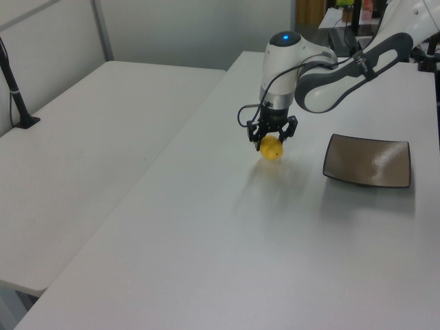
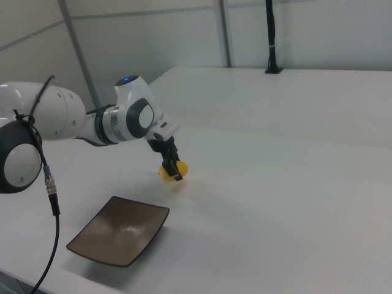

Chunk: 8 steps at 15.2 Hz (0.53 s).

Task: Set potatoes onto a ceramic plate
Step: 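Lift the potato and carry it over the brown plate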

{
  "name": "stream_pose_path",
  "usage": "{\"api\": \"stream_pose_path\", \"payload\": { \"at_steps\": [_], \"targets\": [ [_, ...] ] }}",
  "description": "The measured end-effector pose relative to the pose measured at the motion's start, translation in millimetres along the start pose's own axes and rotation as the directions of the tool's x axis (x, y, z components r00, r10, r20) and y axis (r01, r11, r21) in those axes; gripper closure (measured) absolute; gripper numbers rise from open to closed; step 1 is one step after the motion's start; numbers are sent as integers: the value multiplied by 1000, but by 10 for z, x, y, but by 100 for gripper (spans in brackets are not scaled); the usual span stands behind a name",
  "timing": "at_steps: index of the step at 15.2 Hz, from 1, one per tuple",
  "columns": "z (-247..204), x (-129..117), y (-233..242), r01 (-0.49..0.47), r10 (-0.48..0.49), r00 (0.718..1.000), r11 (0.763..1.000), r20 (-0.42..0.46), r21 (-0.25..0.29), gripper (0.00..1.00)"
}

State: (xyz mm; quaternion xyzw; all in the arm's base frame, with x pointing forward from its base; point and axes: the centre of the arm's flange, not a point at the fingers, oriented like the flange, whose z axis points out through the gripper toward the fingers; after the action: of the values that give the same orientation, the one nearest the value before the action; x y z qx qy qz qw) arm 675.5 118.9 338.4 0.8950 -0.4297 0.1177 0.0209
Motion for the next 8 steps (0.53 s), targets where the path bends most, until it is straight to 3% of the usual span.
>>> {"api": "stream_pose_path", "payload": {
  "at_steps": [4, 8],
  "targets": [
    [-304, 164, 88, 39, -39, 999, 999, -4, -3, 33],
    [-716, 173, 251, 170, -168, 981, 985, 95, -20, 33]
  ]
}}
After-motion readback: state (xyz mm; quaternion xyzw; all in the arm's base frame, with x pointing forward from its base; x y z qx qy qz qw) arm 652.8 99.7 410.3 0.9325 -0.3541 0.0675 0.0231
